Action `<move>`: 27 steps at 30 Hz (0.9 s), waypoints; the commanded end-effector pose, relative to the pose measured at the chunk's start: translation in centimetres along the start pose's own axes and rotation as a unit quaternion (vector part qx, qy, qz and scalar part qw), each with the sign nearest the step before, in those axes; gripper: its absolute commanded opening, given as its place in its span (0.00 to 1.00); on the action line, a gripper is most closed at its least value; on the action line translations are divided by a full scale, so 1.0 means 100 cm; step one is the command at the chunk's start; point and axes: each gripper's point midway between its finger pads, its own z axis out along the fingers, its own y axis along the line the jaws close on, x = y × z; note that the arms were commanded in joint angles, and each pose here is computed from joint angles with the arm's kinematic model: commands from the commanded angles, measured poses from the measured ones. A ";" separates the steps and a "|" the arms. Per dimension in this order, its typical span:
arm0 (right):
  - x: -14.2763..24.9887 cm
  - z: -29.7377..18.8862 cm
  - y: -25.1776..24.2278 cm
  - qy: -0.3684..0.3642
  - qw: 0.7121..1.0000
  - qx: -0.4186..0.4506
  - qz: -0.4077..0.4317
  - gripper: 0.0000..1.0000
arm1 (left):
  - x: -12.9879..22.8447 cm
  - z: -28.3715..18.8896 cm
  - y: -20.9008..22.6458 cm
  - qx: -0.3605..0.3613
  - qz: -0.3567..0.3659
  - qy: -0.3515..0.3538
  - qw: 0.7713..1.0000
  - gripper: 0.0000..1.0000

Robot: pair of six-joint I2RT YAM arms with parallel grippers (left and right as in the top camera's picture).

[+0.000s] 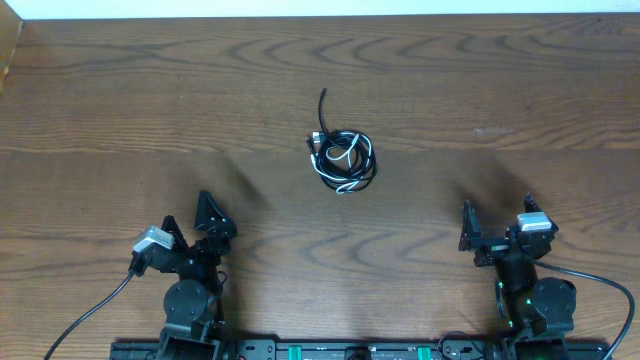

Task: Untangle cables

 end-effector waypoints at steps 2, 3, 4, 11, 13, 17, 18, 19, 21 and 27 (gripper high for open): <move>0.002 0.000 0.002 0.004 1.000 -0.004 -0.008 0.99 | 0.010 0.001 0.013 -0.022 0.016 0.012 1.000 0.98; 0.002 0.000 0.002 0.004 1.000 -0.004 -0.008 0.99 | 0.010 0.001 0.013 -0.022 0.016 0.012 1.000 0.98; 0.002 0.000 0.002 0.004 1.000 -0.004 -0.008 0.99 | 0.010 0.001 0.013 -0.022 0.016 0.012 1.000 0.98; 0.002 0.000 0.002 0.004 1.000 -0.004 -0.008 0.99 | 0.010 0.001 0.013 -0.022 0.016 0.012 1.000 0.98; 0.002 0.000 0.002 0.004 1.000 -0.004 -0.008 0.99 | 0.010 0.001 0.013 -0.022 0.016 0.012 1.000 0.98; 0.002 0.000 0.002 0.004 1.000 -0.004 -0.008 0.99 | 0.010 0.001 0.013 -0.022 0.016 0.012 1.000 0.98; 0.002 0.000 0.002 0.004 1.000 -0.004 -0.008 0.99 | 0.010 0.001 0.013 -0.022 0.016 0.012 1.000 0.98; 0.002 0.000 0.002 0.004 1.000 -0.004 -0.008 0.99 | 0.010 0.001 0.013 -0.022 0.016 0.011 1.000 0.98; 0.002 0.000 0.002 0.004 1.000 -0.004 -0.008 0.99 | 0.004 0.001 0.011 -0.022 0.011 -0.002 1.000 0.98; 0.002 0.000 0.002 0.004 1.000 -0.004 -0.008 0.99 | -0.002 0.001 0.004 -0.007 0.048 -0.014 0.999 0.98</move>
